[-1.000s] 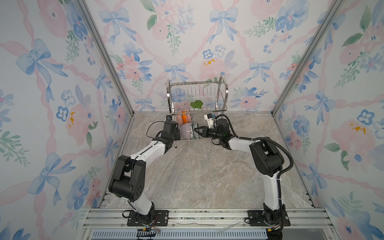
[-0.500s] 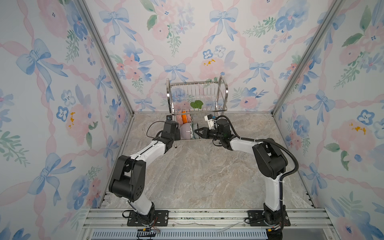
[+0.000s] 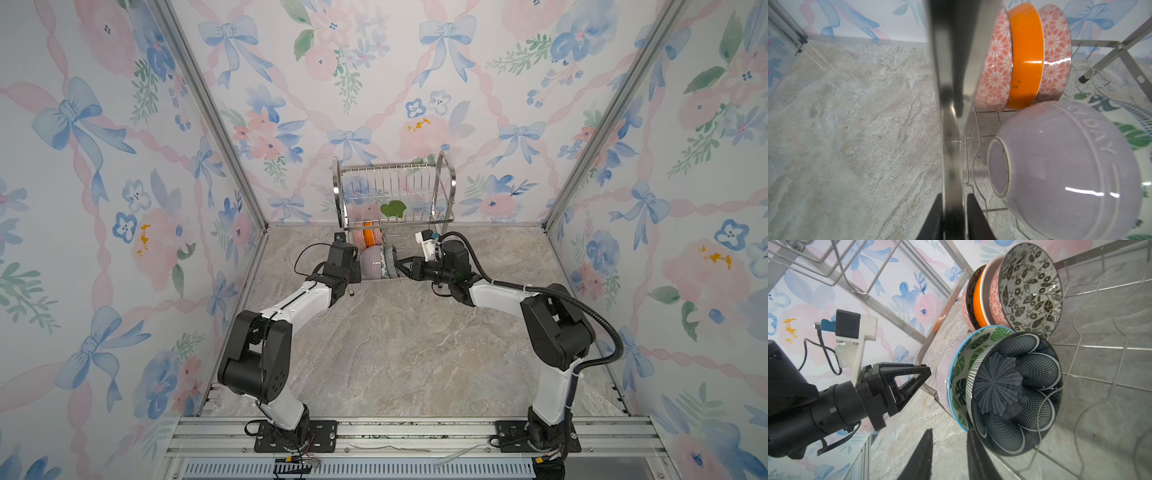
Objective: Load the bowls into the dish rack
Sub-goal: 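Open the right gripper and draw it back from the black-and-white bowl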
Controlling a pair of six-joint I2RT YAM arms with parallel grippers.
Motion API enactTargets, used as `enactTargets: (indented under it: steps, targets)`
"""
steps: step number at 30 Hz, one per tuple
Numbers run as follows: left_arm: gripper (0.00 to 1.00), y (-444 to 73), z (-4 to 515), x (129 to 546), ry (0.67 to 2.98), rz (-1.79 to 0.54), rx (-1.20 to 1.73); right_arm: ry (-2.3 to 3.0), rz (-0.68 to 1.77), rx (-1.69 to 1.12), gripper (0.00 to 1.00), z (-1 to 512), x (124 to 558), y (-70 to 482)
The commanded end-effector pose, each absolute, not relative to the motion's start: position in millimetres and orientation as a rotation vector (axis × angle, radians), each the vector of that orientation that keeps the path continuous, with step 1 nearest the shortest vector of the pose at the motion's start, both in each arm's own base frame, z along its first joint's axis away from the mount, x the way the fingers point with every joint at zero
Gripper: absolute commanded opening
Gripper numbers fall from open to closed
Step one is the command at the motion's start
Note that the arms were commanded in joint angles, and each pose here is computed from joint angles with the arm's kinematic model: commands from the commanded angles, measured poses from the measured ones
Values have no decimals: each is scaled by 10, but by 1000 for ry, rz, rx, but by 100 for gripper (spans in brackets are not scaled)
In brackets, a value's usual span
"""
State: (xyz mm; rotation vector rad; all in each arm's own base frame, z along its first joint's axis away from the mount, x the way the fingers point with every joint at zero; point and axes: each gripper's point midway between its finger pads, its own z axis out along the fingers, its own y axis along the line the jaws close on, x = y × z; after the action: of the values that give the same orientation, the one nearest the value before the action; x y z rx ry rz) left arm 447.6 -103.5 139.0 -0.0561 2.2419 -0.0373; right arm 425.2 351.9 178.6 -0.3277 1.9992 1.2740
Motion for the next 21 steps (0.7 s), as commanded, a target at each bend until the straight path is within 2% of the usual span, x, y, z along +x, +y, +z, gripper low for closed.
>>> enactTargets:
  steps: [1,9,14,16,21]
  targets:
    - [27,-1054,1399,4414,2263,-29,-23,1967,1239,-369,32,1912,4160,3509]
    - [46,-1046,1471,4382,2248,-46,-42,1992,1149,-385,35,1906,4044,3363]
    - [53,-1028,1500,4344,2245,-55,-61,2006,1097,-392,40,1898,3955,3256]
    - [58,-1010,1519,4313,2240,-58,-75,2005,1067,-398,42,1908,3922,3206]
    - [68,-953,1553,4199,2233,-63,-107,2036,977,-415,57,1892,3879,3085]
